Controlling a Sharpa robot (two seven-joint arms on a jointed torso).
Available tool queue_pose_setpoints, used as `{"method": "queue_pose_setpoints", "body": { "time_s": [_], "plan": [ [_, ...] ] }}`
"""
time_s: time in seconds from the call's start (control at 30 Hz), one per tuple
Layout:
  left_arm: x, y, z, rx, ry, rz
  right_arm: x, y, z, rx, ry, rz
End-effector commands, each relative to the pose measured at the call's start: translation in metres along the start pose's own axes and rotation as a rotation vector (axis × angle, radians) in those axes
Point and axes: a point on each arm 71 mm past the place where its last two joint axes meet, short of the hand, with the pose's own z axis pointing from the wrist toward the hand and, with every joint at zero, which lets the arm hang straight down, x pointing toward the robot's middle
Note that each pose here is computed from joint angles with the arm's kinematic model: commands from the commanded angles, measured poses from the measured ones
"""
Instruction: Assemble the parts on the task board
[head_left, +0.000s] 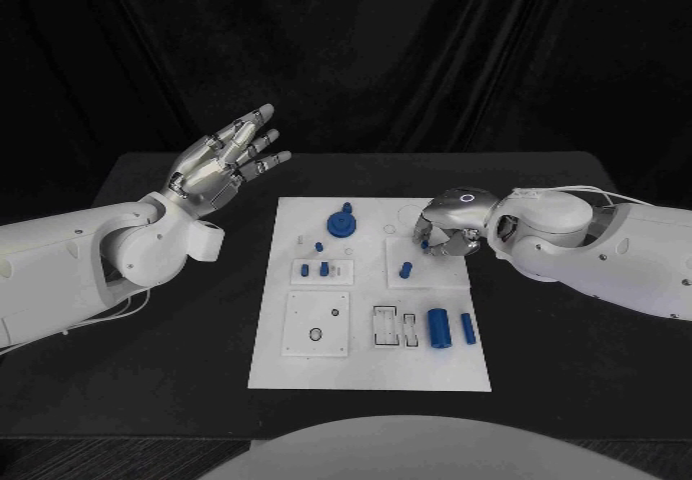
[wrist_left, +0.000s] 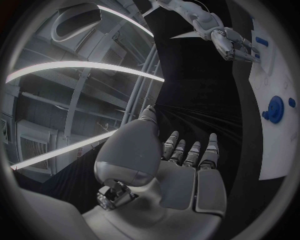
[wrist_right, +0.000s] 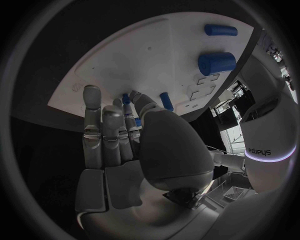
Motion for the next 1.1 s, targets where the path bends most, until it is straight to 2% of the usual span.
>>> {"method": "queue_pose_setpoints", "body": {
  "time_s": [0.03,0.33,0.9,1.1],
  "plan": [
    [0.0024,-0.0107,-0.0004,0.166,0.024,-0.014,0.002,0.000,0.001,-0.004,0.007,-0.007],
    [0.0036,-0.0065,0.0008,0.149,0.036,-0.028,0.006,-0.001,0.001,-0.002,0.010,-0.005],
    [0.0061,0.0010,0.0030,0.113,0.051,-0.043,0.002,0.001,-0.001,-0.022,-0.060,-0.005],
    [0.0057,0.0015,0.0024,0.106,0.050,-0.042,-0.003,0.001,-0.007,-0.029,-0.111,-0.005]
  ]
}}
